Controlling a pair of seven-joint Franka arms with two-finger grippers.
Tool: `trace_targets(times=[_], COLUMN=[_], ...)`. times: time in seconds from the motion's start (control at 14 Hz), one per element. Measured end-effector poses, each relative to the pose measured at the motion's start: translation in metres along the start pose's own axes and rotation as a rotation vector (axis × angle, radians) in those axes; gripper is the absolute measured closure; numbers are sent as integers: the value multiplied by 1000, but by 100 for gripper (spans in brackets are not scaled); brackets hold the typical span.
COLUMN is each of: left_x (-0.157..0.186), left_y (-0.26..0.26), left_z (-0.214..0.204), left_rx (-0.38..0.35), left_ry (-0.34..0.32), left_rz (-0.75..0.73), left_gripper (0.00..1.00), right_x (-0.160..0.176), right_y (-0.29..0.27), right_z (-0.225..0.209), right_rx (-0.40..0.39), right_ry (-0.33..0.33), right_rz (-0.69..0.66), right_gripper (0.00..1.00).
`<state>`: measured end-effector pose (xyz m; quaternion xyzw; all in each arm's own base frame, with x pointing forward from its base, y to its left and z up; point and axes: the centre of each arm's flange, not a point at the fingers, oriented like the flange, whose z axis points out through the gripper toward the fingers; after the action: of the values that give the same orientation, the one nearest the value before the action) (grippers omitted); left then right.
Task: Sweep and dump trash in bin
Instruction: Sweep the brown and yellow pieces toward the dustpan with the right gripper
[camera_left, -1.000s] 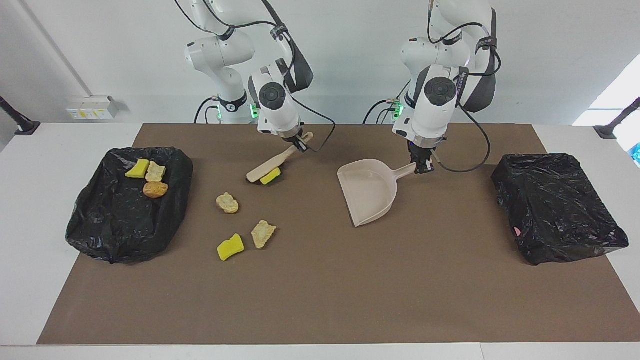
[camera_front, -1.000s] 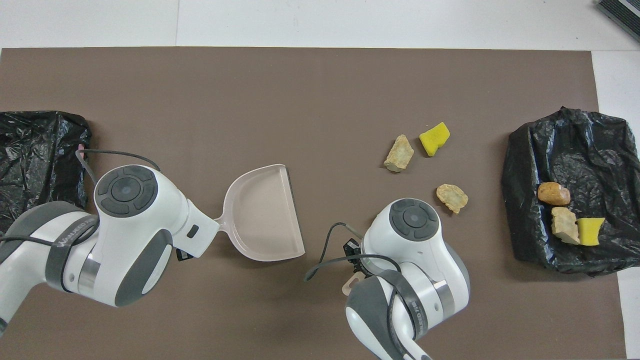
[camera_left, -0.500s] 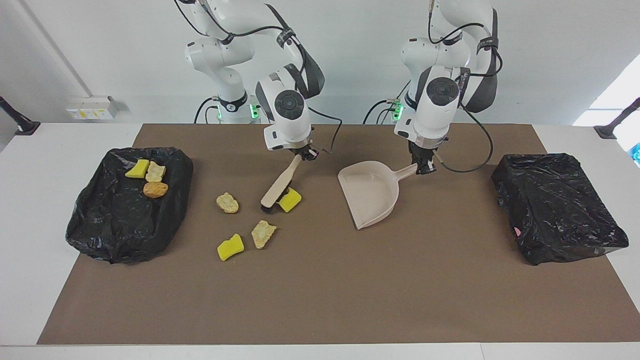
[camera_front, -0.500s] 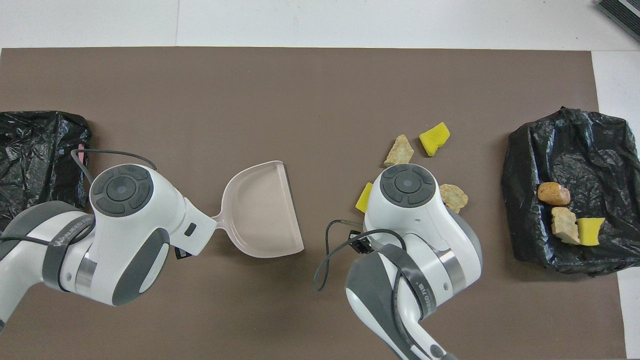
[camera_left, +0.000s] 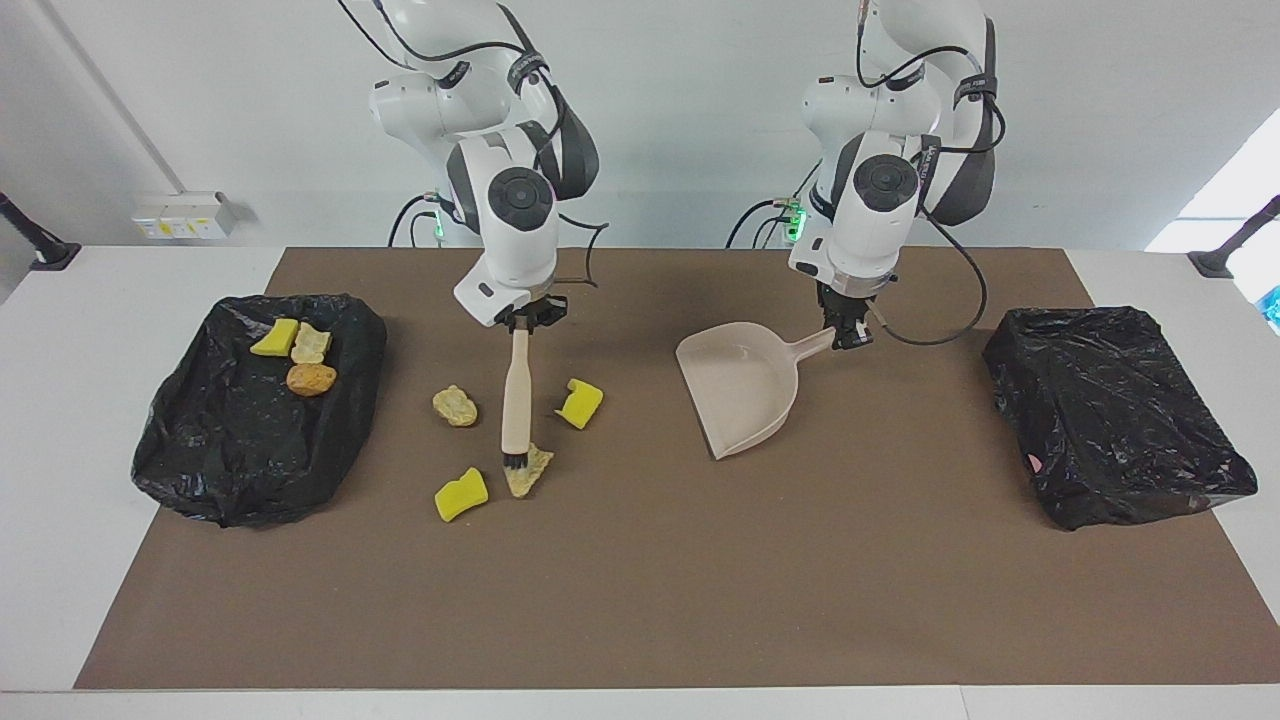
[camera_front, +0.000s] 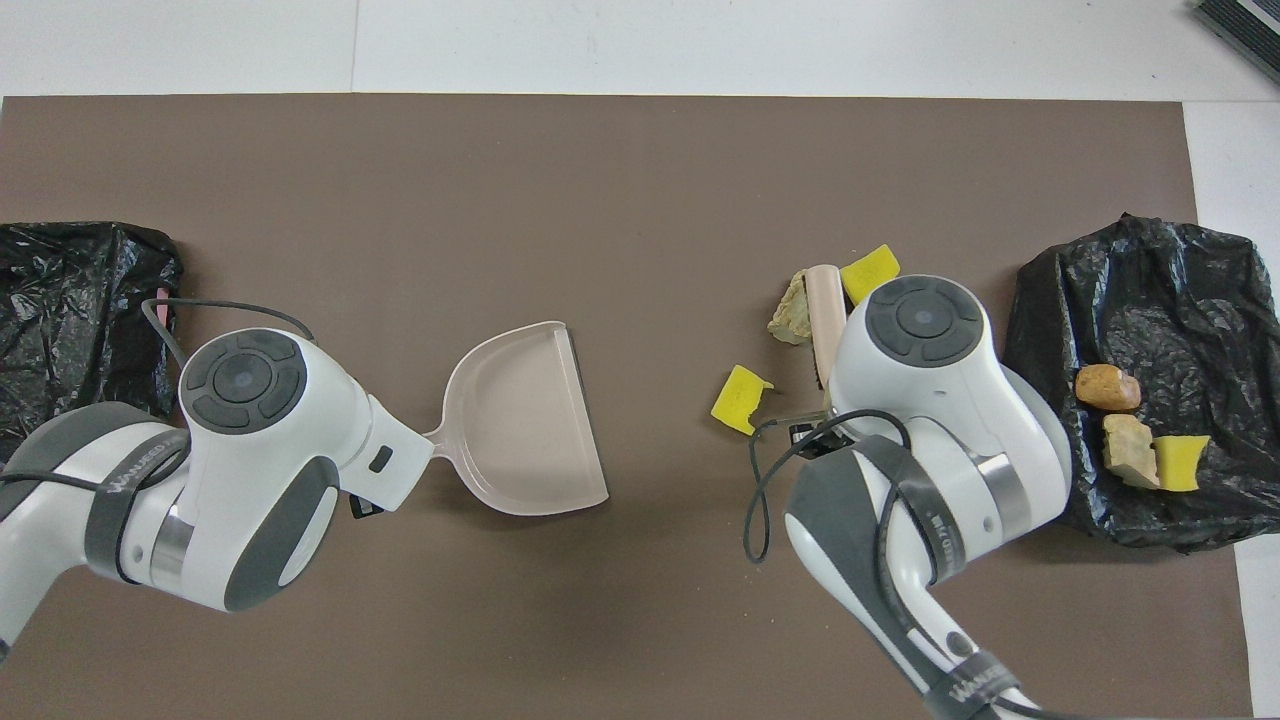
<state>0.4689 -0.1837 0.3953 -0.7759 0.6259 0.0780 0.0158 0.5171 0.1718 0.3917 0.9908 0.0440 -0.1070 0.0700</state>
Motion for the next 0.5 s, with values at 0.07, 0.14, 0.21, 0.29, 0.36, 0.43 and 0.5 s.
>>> trace_targets(times=[0.07, 0.14, 0.21, 0.29, 0.36, 0.43, 0.5], left_x=[0, 0, 0, 0, 0, 0, 0], left_y=[0, 0, 0, 0, 0, 0, 0], left_z=[0, 0, 0, 0, 0, 0, 0], left_rx=[0, 0, 1, 1, 1, 1, 1], left_ry=[0, 0, 0, 0, 0, 1, 1], left_rz=[0, 0, -1, -2, -4, -5, -7], left_gripper=[67, 67, 67, 67, 67, 67, 67], right_x=[9, 17, 22, 27, 31, 36, 42], right_y=[23, 44, 62, 77, 92, 109, 124], right_z=[5, 9, 14, 19, 23, 27, 31], right_rx=[-11, -42, -88, -128, -150, -166, -186], right_ry=[11, 22, 27, 25, 16, 7, 3], right_rz=[-53, -102, -149, -195, -235, -270, -289], right_gripper=[73, 73, 73, 73, 73, 73, 73])
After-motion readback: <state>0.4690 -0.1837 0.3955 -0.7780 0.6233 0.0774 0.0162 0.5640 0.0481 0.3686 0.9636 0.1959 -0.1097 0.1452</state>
